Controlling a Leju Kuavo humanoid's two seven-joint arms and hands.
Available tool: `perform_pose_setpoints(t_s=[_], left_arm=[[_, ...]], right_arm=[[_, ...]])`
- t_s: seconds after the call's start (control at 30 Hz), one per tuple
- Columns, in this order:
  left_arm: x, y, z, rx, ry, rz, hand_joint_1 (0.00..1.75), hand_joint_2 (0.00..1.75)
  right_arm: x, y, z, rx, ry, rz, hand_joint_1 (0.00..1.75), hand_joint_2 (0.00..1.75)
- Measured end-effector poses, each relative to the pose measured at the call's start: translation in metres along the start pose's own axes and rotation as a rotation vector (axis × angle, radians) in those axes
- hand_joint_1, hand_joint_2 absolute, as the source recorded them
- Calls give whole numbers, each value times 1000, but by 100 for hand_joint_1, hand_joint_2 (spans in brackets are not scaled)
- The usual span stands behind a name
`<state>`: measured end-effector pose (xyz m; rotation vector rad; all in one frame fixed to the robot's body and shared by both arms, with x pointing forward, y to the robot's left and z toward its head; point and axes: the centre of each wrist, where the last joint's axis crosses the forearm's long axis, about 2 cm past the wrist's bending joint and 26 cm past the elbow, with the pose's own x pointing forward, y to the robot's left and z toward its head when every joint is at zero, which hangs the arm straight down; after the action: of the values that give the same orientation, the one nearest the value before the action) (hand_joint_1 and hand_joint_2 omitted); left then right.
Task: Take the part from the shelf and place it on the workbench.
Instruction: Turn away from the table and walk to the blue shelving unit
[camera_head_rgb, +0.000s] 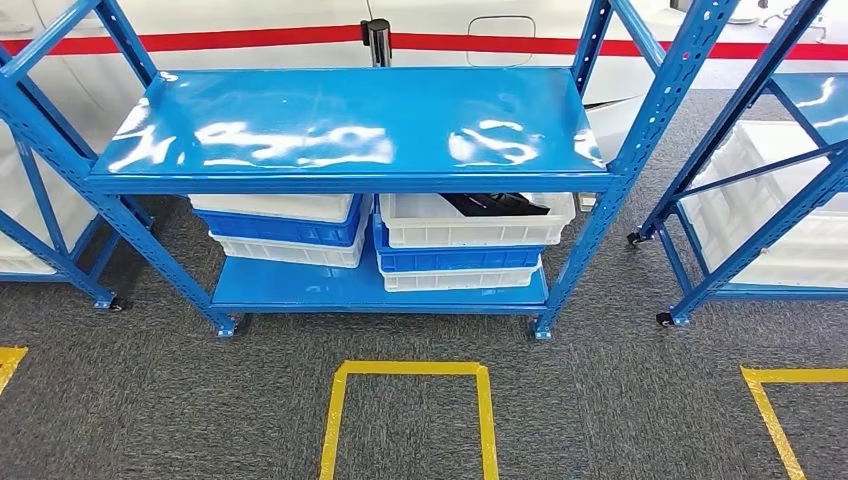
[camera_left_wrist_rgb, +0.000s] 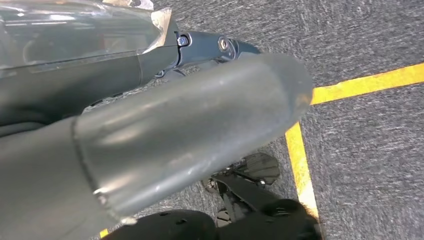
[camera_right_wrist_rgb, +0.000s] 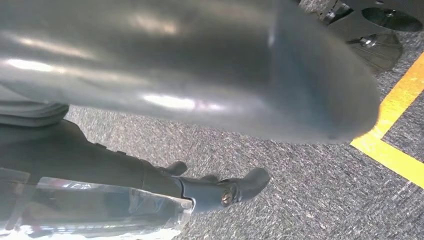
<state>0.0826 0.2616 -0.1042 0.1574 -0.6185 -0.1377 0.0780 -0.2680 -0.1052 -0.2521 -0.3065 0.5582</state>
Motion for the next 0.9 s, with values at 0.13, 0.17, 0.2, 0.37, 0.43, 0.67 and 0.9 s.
perform_pose_setpoints(t_s=[0.13,0.17,0.2,0.37,0.43,0.67,0.9], left_arm=[[-2,0,1,11,28,-5,0,0],[-2,0,1,14,31,-6,0,0],[-1,1,1,16,31,-6,0,0],[-1,-2,1,5,24,-3,0,131],[-1,-2,1,3,21,-3,0,175],[-7,-2,4,1,48,-3,0,175],[-22,5,9,1,122,37,0,0]], right_arm=[[0,0,0,-12,1,6,0,0],[0,1,0,-15,2,6,0,0],[0,1,0,-16,2,6,0,0],[-1,1,0,-21,4,5,0,0],[-1,1,0,-26,5,4,0,87],[-12,5,2,-15,23,-62,0,175],[-27,10,5,24,62,-180,0,0]])
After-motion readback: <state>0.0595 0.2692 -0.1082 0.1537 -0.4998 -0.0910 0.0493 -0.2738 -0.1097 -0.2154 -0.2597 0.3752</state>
